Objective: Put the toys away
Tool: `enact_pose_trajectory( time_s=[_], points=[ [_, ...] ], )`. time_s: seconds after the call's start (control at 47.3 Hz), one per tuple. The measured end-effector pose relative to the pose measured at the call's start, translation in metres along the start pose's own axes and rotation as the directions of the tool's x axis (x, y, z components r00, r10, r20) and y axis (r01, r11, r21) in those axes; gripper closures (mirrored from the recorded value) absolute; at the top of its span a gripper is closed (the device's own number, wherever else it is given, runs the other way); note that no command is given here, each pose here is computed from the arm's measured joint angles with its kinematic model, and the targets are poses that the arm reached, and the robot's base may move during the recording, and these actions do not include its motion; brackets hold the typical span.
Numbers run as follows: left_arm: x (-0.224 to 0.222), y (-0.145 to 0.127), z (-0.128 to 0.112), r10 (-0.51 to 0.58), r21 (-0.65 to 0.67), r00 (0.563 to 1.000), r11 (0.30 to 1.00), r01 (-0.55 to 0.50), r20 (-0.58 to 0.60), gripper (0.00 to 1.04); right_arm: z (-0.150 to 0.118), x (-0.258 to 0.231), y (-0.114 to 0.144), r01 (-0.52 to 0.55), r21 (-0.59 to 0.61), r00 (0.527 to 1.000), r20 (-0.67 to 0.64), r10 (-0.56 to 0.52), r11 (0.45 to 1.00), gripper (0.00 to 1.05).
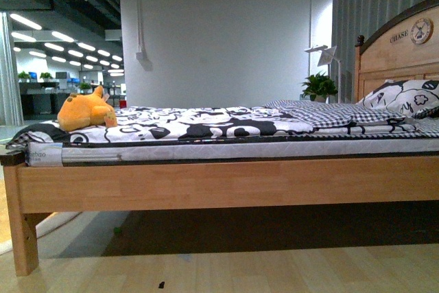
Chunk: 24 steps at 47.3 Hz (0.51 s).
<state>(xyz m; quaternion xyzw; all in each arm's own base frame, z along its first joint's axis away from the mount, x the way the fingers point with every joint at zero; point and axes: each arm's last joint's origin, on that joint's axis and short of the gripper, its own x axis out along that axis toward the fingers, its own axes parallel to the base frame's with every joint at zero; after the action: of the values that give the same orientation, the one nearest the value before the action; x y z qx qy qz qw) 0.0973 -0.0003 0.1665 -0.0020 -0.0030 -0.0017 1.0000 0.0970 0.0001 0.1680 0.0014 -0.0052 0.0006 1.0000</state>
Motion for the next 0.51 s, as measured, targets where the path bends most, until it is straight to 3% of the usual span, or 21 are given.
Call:
enact_pose_trajectory(
  time_s=[0.507],
  points=[
    [0.0000, 0.0000, 0.0000, 0.000, 0.000, 1.000, 1.000, 0.000, 0.000, 0.06, 0.0000, 0.0000, 0.0000, 0.000, 0.000, 1.000, 0.000, 0.000, 1.000, 0.06]
  ],
)
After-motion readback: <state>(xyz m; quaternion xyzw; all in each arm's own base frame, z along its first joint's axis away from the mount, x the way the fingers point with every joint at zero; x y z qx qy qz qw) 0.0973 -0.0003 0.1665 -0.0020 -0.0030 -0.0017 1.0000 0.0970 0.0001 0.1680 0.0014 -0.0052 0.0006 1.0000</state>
